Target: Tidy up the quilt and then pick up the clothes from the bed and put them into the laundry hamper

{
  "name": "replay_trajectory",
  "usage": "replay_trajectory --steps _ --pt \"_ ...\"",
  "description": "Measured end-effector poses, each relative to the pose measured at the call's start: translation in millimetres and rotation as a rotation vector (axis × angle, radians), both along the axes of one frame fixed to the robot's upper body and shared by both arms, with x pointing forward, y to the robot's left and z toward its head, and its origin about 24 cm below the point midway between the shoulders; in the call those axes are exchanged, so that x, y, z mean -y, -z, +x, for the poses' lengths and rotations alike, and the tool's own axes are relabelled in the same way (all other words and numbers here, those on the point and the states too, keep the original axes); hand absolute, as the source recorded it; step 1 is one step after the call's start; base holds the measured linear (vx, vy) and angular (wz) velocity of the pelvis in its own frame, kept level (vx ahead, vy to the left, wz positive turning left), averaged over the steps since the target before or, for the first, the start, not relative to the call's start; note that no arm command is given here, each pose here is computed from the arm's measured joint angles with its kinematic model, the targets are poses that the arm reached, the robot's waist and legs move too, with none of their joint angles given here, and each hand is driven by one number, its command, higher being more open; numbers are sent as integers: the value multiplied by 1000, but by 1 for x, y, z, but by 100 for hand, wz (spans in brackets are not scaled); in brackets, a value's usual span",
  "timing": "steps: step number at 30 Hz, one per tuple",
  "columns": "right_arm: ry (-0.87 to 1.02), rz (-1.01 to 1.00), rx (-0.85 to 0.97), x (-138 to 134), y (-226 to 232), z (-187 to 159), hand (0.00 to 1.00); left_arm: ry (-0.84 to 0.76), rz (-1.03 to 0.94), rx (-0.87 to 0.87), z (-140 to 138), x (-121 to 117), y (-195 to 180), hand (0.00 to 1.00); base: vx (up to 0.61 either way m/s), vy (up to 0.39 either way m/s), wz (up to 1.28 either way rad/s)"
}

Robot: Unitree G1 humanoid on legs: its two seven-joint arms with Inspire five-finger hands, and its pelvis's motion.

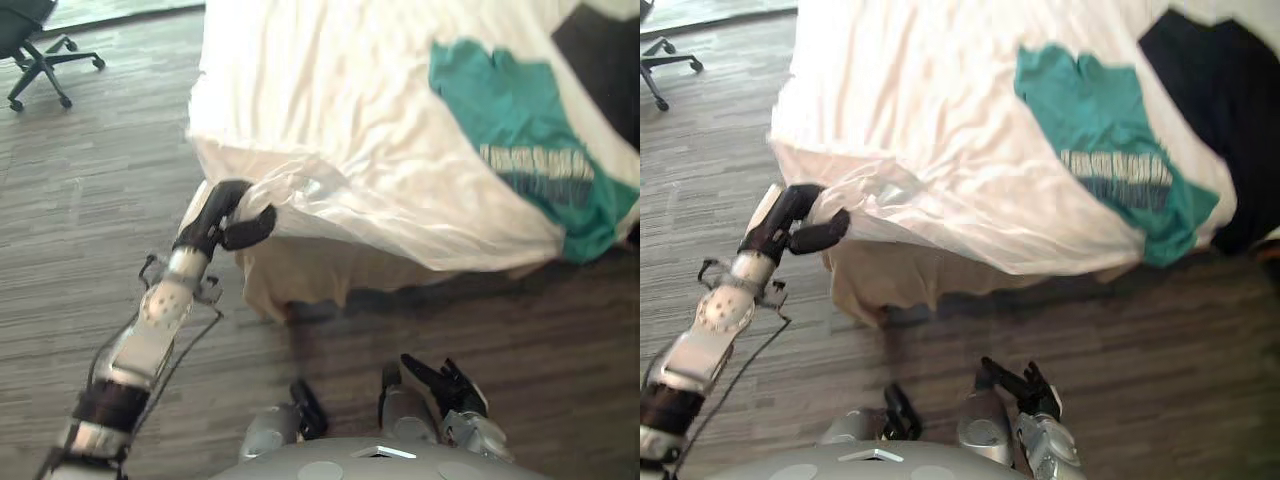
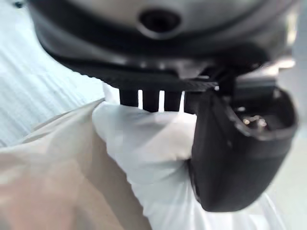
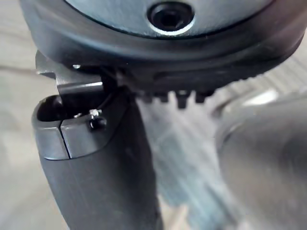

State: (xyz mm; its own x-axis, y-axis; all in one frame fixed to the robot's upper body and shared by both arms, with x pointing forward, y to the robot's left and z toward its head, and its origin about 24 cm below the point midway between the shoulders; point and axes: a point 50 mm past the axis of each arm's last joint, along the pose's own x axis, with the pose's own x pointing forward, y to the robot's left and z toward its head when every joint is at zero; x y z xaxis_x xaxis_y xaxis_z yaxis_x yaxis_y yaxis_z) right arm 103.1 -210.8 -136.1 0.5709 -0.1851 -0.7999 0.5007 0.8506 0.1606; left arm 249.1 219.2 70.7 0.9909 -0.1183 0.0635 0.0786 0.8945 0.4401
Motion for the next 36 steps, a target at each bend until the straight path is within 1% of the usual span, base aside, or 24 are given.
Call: replay_trajectory --steps 2,3,4,5,6,7,9,10,11,12,13,14,16,17,18,19,22,23,26,27,29,30,33,36 --pt "2 27 -47 -3 6 -8 100 -12 -64 -77 -10 2 22 100 179 -11 35" --pt "6 35 -77 -3 10 -13 100 -41 -103 -150 -17 3 41 100 170 -15 38" --pt "13 44 -113 -2 14 -21 100 -92 -138 -243 -26 4 66 100 169 -8 32" --pt "18 49 -133 -1 16 -25 100 -125 -156 -299 -31 4 80 100 179 5 23" --pt "34 63 -168 2 19 -33 100 -204 -197 -416 -42 4 108 100 141 0 18" --pt "35 69 -186 2 21 -38 100 -250 -225 -466 -48 4 120 100 188 -4 25" --pt "63 100 -251 1 28 -55 100 -447 -396 -596 -70 7 156 100 195 -19 20" --pt "77 104 -253 4 28 -58 100 -493 -439 -622 -75 9 162 100 261 -100 -9" --pt "119 102 -239 12 27 -62 100 -658 -593 -687 -92 10 181 100 234 -120 -21" --pt "134 105 -237 12 27 -64 100 -733 -650 -716 -100 8 188 100 308 -153 -34" --pt "156 116 -223 6 27 -66 100 -822 -687 -766 -109 -1 195 100 232 -134 -30" --pt "170 137 -209 -3 29 -65 100 -913 -705 -841 -123 -11 203 100 216 -202 -29" --pt "234 102 -214 12 27 -74 100 -1079 -848 -1181 -189 22 238 100 183 -115 7" --pt "244 100 -217 13 27 -76 100 -1105 -852 -1236 -201 27 241 100 183 26 48" --pt "242 111 -228 10 28 -78 100 -1170 -827 -1325 -221 23 243 100 124 -4 42" --pt "236 123 -240 10 29 -81 100 -1255 -801 -1411 -250 20 243 100 104 -5 37" --pt "237 118 -252 10 29 -83 100 -1323 -809 -1456 -276 19 242 100 53 2 24" --pt "235 117 -252 11 29 -82 100 -1322 -791 -1450 -276 15 241 100 21 21 26" --pt "206 121 -226 8 29 -69 100 -1190 -527 -1431 -265 0 239 100 -37 0 -7" --pt "196 122 -220 7 28 -65 100 -1097 -398 -1400 -255 -5 238 100 -52 -28 -15" --pt "193 133 -215 4 29 -59 100 -915 -237 -1297 -231 -12 235 100 -89 -39 -27" --pt "218 138 -221 3 29 -59 100 -845 -246 -1230 -215 -11 233 100 -131 -52 -25" --pt "338 151 -256 0 30 -59 100 -766 -403 -1101 -175 3 230 100 -142 -48 -3" --pt "478 145 -298 0 31 -59 100 -701 -493 -1053 -158 22 229 100 -141 -39 -17"
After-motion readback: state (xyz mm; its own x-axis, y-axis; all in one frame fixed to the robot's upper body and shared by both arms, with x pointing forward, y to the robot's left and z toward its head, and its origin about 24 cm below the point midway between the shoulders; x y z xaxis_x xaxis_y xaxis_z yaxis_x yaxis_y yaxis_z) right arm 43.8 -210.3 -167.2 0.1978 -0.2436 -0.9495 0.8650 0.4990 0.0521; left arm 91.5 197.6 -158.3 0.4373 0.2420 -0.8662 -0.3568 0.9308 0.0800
